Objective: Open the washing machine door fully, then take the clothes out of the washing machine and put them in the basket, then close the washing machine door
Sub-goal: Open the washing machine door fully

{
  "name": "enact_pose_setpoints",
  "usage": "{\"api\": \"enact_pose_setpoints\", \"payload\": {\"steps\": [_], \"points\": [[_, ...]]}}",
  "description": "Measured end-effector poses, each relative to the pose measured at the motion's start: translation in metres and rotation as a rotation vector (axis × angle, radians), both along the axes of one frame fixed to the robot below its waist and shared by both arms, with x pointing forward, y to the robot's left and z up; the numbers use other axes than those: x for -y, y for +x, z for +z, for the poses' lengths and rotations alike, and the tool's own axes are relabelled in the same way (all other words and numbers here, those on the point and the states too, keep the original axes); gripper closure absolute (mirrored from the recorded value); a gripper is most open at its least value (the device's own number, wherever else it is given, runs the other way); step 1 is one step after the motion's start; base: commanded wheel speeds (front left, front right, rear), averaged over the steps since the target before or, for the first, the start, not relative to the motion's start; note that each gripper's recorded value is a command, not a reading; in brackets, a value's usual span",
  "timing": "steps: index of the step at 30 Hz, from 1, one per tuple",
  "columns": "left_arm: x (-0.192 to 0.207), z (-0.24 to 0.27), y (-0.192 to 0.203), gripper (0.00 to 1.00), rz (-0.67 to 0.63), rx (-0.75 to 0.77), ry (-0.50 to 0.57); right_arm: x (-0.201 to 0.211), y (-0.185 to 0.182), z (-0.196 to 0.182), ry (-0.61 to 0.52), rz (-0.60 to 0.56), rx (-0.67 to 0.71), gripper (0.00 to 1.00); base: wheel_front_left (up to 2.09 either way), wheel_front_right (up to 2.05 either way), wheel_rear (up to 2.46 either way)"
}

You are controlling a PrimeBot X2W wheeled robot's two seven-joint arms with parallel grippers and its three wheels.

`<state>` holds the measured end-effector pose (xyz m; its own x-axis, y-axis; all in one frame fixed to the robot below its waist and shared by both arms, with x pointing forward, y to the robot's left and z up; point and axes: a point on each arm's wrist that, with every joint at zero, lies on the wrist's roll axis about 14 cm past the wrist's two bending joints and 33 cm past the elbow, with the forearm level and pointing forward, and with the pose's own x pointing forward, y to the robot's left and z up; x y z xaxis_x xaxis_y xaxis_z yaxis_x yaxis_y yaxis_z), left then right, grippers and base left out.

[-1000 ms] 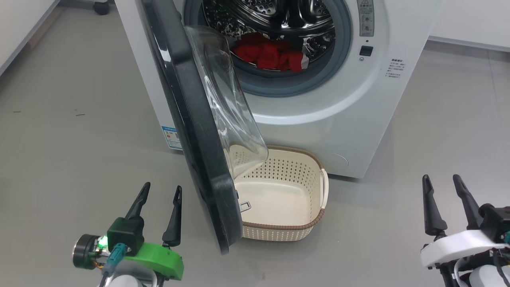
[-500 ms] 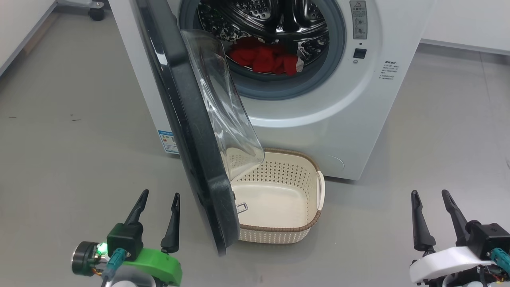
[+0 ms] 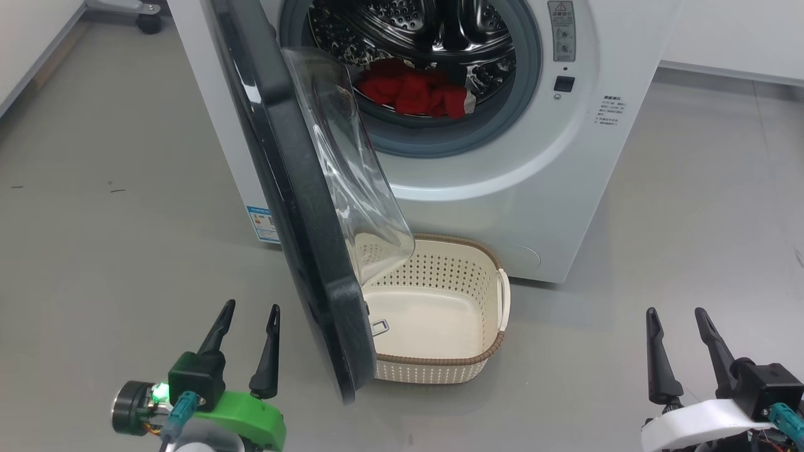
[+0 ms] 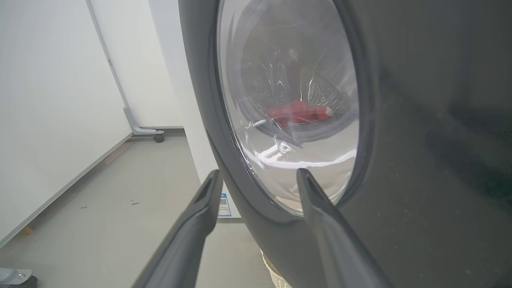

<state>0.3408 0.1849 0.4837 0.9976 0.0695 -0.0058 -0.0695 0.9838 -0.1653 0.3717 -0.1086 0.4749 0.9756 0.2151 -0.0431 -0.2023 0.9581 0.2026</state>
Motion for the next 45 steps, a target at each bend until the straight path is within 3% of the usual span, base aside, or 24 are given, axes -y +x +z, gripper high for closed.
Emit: {"api": "enact_pose_setpoints", "payload": {"steps": [2, 16, 24, 35, 41, 45], "points": [[0.000, 0.000, 0.000, 1.00, 0.000, -0.002, 0.000, 0.000, -0.001, 0.000, 0.002, -0.003, 0.000, 0.00, 0.00, 0.00, 0.00], [0.000, 0.000, 0.001, 1.00, -0.001, -0.001, 0.003, 0.003, -0.003, -0.001, -0.015, -0.014, 0.002, 0.00, 0.00, 0.00, 0.00], [-0.014, 0.026, 0.007, 1.00, 0.051, 0.079, 0.006, 0.004, -0.002, -0.001, -0.025, -0.017, 0.006, 0.00, 0.00, 0.00, 0.00], [-0.032, 0.169, 0.016, 1.00, 0.106, 0.510, 0.039, 0.005, 0.000, 0.000, -0.033, -0.018, 0.016, 0.00, 0.00, 0.00, 0.00], [-0.007, 0.232, -0.001, 1.00, 0.027, 0.720, 0.053, 0.004, -0.002, 0.002, -0.032, -0.011, 0.021, 0.00, 0.00, 0.00, 0.00], [0.016, 0.243, -0.007, 1.00, -0.056, 0.761, 0.037, 0.004, -0.002, 0.002, -0.033, -0.013, 0.023, 0.00, 0.00, 0.00, 0.00]]}}
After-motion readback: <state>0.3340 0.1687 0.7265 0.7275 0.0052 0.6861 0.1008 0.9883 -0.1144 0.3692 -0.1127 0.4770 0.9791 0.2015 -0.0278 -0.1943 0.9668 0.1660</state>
